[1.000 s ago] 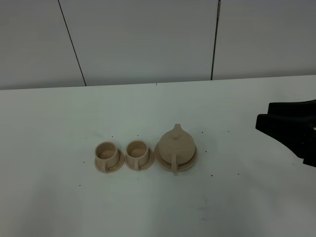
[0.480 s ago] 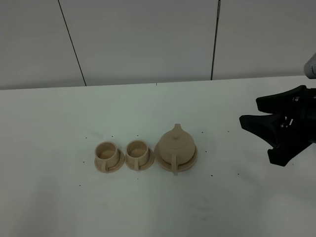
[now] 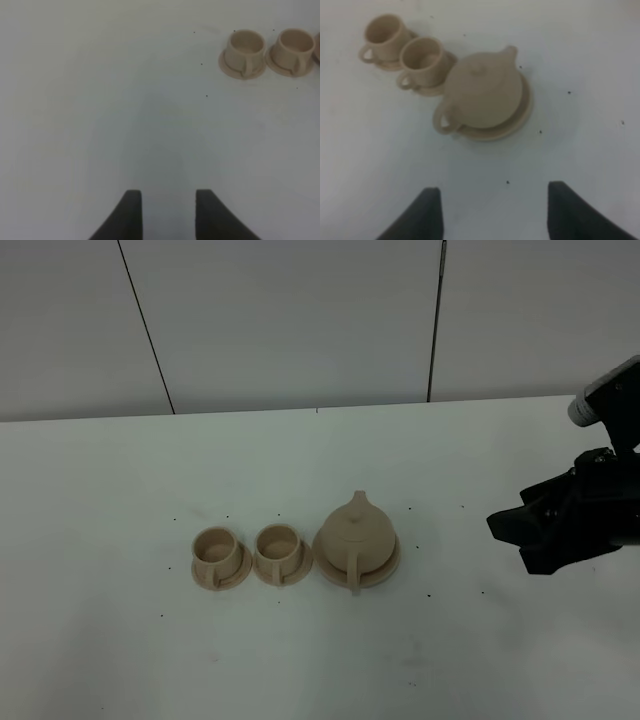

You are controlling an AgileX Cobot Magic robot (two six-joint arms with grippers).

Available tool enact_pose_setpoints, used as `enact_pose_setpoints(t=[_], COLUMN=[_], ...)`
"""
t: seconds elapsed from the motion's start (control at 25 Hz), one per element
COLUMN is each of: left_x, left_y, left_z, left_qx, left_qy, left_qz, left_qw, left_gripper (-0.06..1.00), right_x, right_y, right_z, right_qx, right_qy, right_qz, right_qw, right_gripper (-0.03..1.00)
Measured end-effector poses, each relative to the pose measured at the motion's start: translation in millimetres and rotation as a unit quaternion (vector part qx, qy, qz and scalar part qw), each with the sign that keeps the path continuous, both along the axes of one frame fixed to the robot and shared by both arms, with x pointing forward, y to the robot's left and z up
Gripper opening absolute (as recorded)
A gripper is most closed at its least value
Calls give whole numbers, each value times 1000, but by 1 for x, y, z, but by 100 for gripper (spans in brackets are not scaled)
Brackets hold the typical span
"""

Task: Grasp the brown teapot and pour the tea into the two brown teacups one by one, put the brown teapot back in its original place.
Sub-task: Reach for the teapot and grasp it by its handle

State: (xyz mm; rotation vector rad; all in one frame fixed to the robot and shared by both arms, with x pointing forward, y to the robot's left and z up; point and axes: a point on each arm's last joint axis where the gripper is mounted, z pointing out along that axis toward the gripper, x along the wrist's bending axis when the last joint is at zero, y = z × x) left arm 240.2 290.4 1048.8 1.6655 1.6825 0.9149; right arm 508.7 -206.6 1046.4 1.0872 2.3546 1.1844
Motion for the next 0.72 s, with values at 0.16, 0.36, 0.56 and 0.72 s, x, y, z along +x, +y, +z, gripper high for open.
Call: enact_pose_setpoints(t=[0.16,0.36,0.56,0.72], left_x=[0,0,0,0], left_y=[0,0,0,0], left_z=[0,0,0,0], left_qx=[0,0,0,1], left_qy=[0,0,0,1], left_qz=[0,0,0,1], left_qw=[1000,1000,1000,1000], left_gripper=[33,33,33,33], right_x=[9,3,-9,-9], right_y=[4,33,56,62], right_z=[19,38,38,31], right_qx=[6,-18,-34,-36], right_qy=[-15,-13,24,54], right_qz=[-8,13,-19,-80], right_qw=[1000,1000,999,995], right_gripper=[45,42,41,41])
